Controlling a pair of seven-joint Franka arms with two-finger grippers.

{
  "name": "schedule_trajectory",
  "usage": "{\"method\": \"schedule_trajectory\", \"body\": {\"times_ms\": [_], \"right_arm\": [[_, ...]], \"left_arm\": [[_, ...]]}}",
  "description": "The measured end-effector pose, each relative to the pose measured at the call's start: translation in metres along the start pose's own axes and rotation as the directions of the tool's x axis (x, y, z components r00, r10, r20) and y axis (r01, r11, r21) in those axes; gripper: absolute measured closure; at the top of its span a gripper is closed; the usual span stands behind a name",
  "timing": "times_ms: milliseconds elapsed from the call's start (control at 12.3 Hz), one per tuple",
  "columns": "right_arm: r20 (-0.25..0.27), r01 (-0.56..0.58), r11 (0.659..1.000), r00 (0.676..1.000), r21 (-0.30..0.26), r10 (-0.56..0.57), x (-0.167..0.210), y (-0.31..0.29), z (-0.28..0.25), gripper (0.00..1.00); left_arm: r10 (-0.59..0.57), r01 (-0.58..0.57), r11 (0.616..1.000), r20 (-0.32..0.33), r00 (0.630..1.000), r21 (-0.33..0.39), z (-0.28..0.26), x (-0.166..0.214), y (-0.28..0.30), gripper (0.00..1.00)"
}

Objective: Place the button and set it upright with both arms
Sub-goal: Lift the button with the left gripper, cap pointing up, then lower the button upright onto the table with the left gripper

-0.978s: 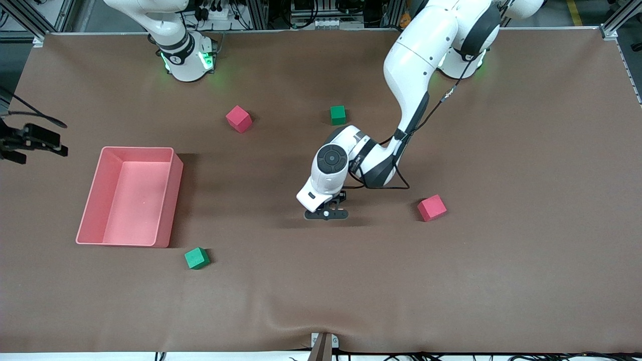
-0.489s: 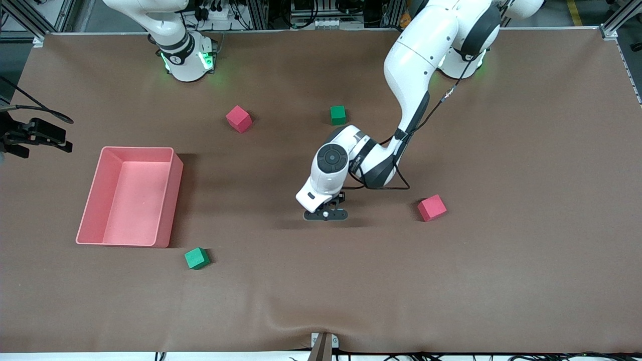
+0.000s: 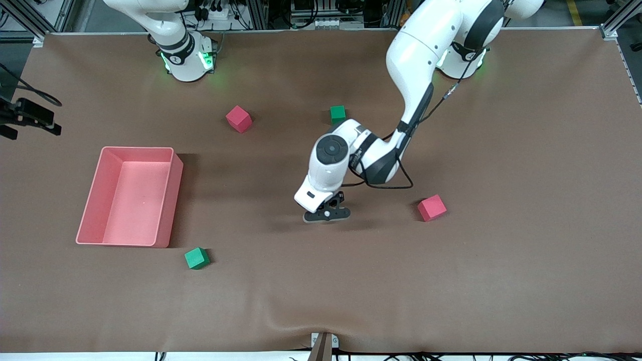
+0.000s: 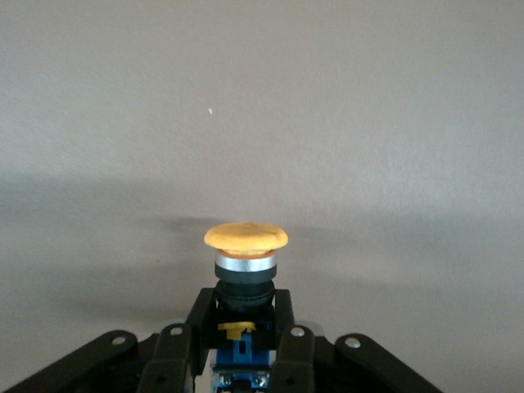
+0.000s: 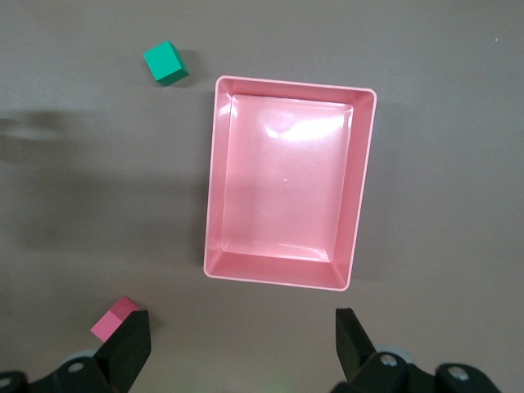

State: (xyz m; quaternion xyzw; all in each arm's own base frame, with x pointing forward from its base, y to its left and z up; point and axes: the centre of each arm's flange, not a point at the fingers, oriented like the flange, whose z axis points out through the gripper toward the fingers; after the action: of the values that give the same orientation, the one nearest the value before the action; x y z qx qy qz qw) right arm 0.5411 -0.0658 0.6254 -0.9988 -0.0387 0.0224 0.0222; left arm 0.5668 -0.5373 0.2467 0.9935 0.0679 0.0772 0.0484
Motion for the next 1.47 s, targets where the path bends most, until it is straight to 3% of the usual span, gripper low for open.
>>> {"method": "schedule_trajectory", "body": {"times_ms": [163, 407, 570, 815, 1140, 1466], "right_arm": [[0.012, 0.004, 1.0, 1.0, 0.002, -0.004, 0.0, -0.002, 0.002, 0.0], [-0.011, 0.021, 1.0, 1.0, -0.003, -0.021, 0.003, -0.011, 0.0, 0.0], [-0.017, 0.032, 0.999, 0.999, -0.005, -0.032, 0.006, -0.019, 0.0, 0.0], [-0.025, 0.034, 0.999, 0.999, -0.007, -0.035, 0.006, -0.021, -0.002, 0.0], [-0.05, 0.051, 0.999, 0.997, -0.013, -0.052, 0.008, -0.03, -0.014, 0.0], [-0.068, 0.052, 0.998, 0.996, -0.022, -0.054, 0.009, -0.03, -0.018, 0.0]], "left_arm": [[-0.01, 0.013, 0.999, -0.079, 0.997, 0.036, -0.012, -0.016, 0.016, 0.67], [-0.042, 0.061, 0.995, -0.203, 0.978, 0.084, -0.025, -0.037, 0.035, 0.67], [-0.153, 0.185, 0.979, -0.286, 0.946, 0.087, -0.035, -0.053, 0.046, 0.67], [-0.105, 0.188, 0.969, -0.415, 0.904, 0.162, -0.042, -0.079, 0.057, 0.67], [-0.104, 0.225, 0.963, -0.571, 0.815, 0.146, -0.027, -0.138, 0.079, 0.67], [-0.029, 0.213, 0.952, -0.628, 0.777, 0.22, -0.004, -0.163, 0.076, 0.67]]}}
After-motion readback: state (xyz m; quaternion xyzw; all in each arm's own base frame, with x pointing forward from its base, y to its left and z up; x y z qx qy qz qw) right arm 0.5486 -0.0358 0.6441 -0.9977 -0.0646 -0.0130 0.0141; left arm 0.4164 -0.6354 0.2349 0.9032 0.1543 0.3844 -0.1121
